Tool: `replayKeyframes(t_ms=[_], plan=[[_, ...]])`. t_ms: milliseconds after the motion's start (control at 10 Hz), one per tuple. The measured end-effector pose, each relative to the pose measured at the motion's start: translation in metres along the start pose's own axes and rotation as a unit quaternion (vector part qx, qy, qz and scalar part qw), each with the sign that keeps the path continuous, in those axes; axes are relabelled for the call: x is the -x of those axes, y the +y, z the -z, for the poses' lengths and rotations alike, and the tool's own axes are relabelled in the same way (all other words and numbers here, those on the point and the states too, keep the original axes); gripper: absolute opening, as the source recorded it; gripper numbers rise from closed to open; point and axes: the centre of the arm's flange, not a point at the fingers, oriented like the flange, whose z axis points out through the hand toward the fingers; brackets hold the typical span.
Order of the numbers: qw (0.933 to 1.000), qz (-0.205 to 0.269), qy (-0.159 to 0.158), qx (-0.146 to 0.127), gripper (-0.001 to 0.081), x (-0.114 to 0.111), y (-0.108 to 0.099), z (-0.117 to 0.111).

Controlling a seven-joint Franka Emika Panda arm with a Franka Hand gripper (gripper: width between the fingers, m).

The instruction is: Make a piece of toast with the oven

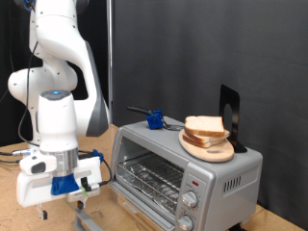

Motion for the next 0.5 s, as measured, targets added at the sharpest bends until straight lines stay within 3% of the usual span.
replayKeyframes(t_ms=[300, 500], plan=[[0.9993, 0.023, -0.020, -0.022, 0.0682, 0.006, -0.003, -0.003], [0.9960, 0.064, -0.046, -0.042, 0.0682, 0.007, 0.000, 0.009]])
